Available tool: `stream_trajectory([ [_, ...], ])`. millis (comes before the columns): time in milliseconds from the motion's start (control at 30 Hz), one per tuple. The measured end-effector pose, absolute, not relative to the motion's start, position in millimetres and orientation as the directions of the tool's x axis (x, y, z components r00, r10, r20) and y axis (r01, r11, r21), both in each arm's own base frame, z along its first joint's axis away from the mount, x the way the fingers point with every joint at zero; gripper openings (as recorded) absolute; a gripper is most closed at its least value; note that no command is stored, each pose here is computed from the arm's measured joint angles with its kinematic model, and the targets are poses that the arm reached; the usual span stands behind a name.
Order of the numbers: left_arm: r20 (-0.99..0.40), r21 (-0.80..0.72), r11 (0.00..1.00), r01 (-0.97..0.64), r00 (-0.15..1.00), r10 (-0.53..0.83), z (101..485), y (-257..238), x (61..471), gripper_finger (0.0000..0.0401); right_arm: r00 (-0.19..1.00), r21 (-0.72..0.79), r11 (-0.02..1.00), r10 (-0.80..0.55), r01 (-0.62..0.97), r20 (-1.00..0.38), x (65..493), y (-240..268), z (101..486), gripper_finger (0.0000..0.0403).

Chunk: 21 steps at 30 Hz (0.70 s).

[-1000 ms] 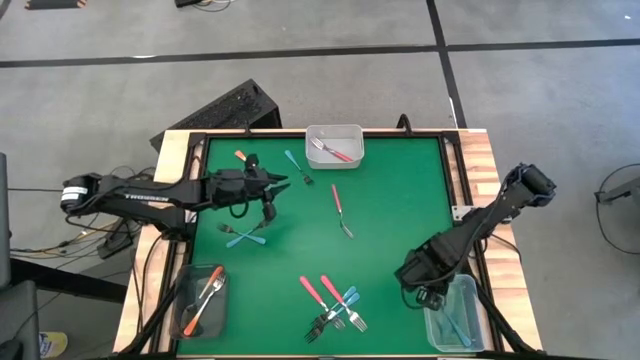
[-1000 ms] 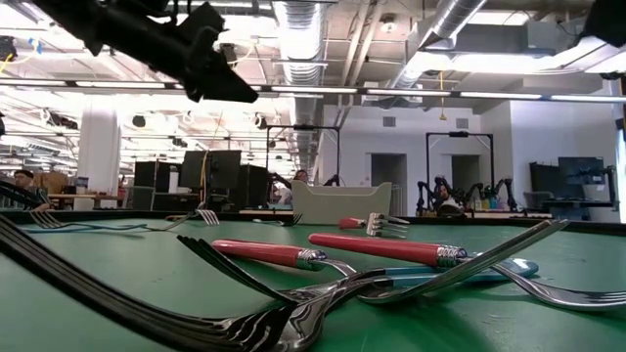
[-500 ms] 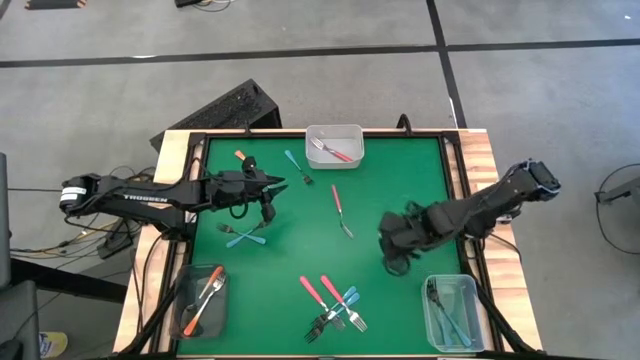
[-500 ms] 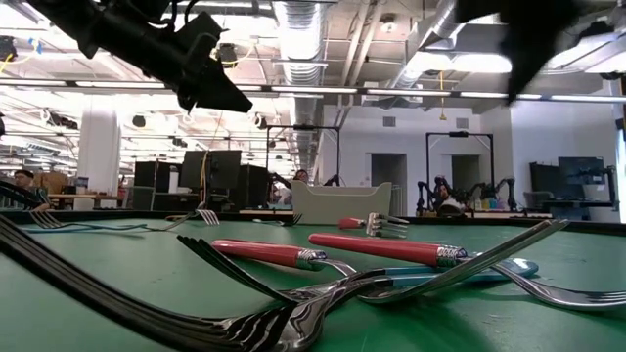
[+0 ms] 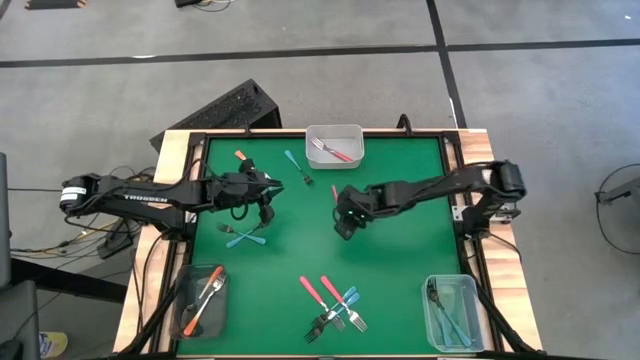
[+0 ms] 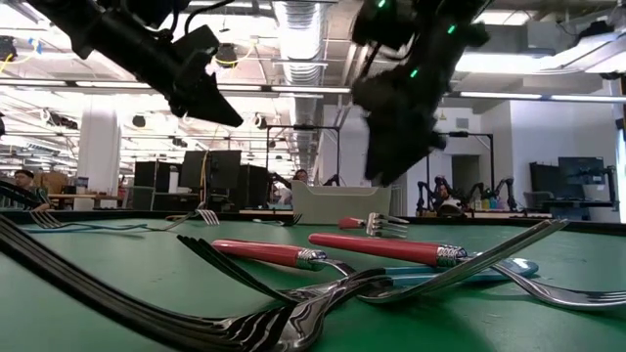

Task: Sort silverware by color (type)
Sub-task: Put the pink fork into the white bin

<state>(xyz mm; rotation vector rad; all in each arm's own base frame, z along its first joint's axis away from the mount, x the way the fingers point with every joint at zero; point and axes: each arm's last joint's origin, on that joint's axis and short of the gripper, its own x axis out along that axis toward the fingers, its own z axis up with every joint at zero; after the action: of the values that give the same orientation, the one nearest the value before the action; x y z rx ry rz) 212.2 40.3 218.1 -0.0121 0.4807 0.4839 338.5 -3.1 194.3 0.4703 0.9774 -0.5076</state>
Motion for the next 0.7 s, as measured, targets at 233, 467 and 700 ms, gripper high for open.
stream_trajectory([
  [233, -0.458, 0.137, 0.868, -0.478, 0.746, 0.483, 216, 41, 211, 0.0087, 0.428, 0.113, 0.749, -0.241, 0.652, -0.871, 357, -4, 153, 0.0221],
  [467, -0.498, 0.157, 0.869, -0.470, 0.722, 0.480, 212, 41, 208, 0.0087, 0.327, 0.023, 0.743, -0.266, 0.669, -0.907, 356, 0, 131, 0.0187],
  [700, -0.524, 0.106, 0.889, -0.445, 0.735, 0.430, 205, 40, 215, 0.0086, 0.382, 0.032, 0.841, -0.211, 0.540, -0.900, 355, 4, 143, 0.0024],
])
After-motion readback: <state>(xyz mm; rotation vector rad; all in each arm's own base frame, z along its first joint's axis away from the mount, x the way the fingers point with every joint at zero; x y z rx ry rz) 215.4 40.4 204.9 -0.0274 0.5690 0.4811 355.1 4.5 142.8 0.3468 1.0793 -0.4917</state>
